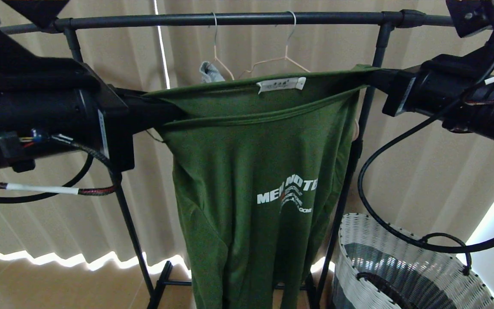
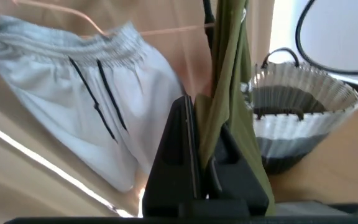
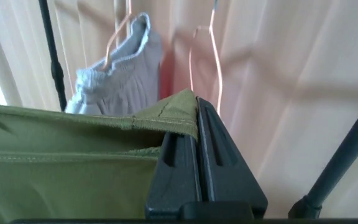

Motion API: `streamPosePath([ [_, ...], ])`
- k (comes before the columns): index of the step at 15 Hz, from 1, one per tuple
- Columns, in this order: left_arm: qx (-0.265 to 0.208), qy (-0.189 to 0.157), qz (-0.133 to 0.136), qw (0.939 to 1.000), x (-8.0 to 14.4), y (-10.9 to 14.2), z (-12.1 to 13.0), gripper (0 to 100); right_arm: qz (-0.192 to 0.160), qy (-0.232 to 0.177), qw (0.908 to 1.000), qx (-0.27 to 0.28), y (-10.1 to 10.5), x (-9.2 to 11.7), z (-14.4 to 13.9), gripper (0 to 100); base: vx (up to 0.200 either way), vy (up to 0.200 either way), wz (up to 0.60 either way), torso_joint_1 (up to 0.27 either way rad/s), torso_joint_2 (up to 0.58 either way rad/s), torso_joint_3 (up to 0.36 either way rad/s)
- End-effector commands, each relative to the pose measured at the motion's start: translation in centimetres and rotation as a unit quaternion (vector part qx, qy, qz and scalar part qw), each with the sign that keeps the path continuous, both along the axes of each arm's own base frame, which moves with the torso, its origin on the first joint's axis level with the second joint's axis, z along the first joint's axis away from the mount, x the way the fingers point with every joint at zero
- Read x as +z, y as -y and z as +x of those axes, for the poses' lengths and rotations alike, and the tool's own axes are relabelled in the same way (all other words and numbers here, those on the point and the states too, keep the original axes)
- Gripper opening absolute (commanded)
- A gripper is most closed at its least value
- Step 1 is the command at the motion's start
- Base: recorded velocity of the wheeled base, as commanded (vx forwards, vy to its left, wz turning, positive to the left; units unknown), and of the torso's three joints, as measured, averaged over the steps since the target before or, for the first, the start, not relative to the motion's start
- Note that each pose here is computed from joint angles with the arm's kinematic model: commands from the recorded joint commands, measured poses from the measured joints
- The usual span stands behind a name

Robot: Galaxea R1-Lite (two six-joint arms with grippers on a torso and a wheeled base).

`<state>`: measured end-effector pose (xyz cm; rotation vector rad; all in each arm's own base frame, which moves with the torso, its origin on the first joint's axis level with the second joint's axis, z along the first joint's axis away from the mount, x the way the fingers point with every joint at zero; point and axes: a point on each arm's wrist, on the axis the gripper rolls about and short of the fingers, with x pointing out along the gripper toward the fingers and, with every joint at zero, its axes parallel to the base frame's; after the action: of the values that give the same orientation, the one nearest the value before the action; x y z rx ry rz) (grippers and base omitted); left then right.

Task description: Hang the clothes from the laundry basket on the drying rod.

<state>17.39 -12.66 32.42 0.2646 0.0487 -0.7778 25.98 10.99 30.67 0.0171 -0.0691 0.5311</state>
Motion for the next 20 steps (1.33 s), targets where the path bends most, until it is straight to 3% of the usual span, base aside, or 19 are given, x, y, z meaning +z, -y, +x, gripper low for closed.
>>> streamPosePath([
  [1, 0.043, 0.012, -0.005, 0.9990, 0.4, 0.7, 2.4, 0, 0.000, 0.020, 0.9997, -0.015, 1.2, 1.1, -0.9, 0, 0.000, 0.000, 0.00, 0.000, 0.00, 0.000],
  [3, 0.122, 0.035, -0.019, 0.9918, 1.0, 1.8, 4.9, 0, 0.001, 0.032, 0.9993, -0.017, 1.7, 1.9, -2.2, 0, 0.000, 0.000, 0.00, 0.000, 0.00, 0.000],
  [4, 0.137, 0.043, -0.032, 0.9891, 1.1, 2.1, 5.5, 0, 0.003, 0.037, 0.9992, -0.016, 2.0, 2.3, -2.9, 0, 0.000, 0.000, 0.00, 0.000, 0.00, 0.000],
  [7, 0.139, 0.044, -0.044, 0.9883, 0.5, 2.5, 6.0, 0, -0.010, 0.006, 0.9998, -0.016, 2.4, 0.2, -3.9, 0, 0.000, 0.000, 0.00, 0.000, 0.00, 0.000],
  [11, 0.134, 0.044, -0.045, 0.9890, 0.6, 2.5, 5.3, 0, -0.009, 0.009, 0.9998, -0.015, 2.4, 0.4, -4.0, 0, 0.000, 0.000, 0.00, 0.000, 0.00, 0.000],
  [14, 0.121, 0.023, -0.044, 0.9914, -0.5, 2.8, 4.4, 0, -0.014, -0.002, 0.9998, -0.013, 2.4, -0.4, -4.2, 0, 0.000, 0.000, 0.00, 0.000, 0.00, 0.000],
  [20, 0.123, 0.030, -0.050, 0.9907, 0.0, 2.6, 4.2, 0, -0.013, 0.000, 0.9999, -0.012, 2.5, -0.2, -4.5, 0, 0.000, 0.000, 0.00, 0.000, 0.00, 0.000],
])
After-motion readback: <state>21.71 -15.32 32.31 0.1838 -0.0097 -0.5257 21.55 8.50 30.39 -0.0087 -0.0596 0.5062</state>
